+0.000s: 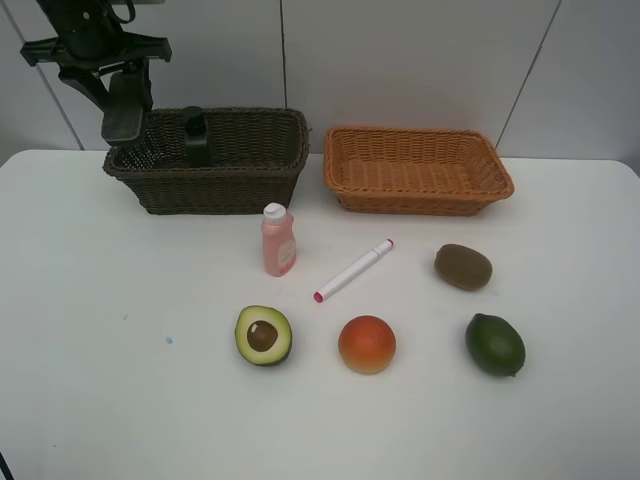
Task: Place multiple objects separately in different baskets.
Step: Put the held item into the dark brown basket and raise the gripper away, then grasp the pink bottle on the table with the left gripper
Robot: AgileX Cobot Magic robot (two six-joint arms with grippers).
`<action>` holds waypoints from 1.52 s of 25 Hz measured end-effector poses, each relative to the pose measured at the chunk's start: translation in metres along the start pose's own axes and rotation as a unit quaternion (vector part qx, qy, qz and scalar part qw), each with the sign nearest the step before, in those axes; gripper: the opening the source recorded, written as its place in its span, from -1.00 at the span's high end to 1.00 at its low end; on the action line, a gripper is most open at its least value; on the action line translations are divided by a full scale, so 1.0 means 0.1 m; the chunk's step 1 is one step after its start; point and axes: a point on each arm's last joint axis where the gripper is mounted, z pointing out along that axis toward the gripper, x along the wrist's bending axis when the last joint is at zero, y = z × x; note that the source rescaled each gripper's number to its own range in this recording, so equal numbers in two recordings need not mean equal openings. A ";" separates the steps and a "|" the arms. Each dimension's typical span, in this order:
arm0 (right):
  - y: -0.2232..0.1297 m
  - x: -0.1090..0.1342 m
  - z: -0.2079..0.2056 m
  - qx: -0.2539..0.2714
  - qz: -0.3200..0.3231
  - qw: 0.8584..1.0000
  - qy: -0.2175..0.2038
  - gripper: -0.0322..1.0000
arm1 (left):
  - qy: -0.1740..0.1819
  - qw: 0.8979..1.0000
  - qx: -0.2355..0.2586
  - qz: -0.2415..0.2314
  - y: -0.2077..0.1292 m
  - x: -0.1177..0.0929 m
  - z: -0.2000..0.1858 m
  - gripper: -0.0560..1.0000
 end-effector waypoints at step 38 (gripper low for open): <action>0.00 0.00 0.00 0.000 0.000 1.000 0.000 -1.00 | -0.070 0.995 -0.018 0.065 -0.40 -0.22 -0.87 -0.72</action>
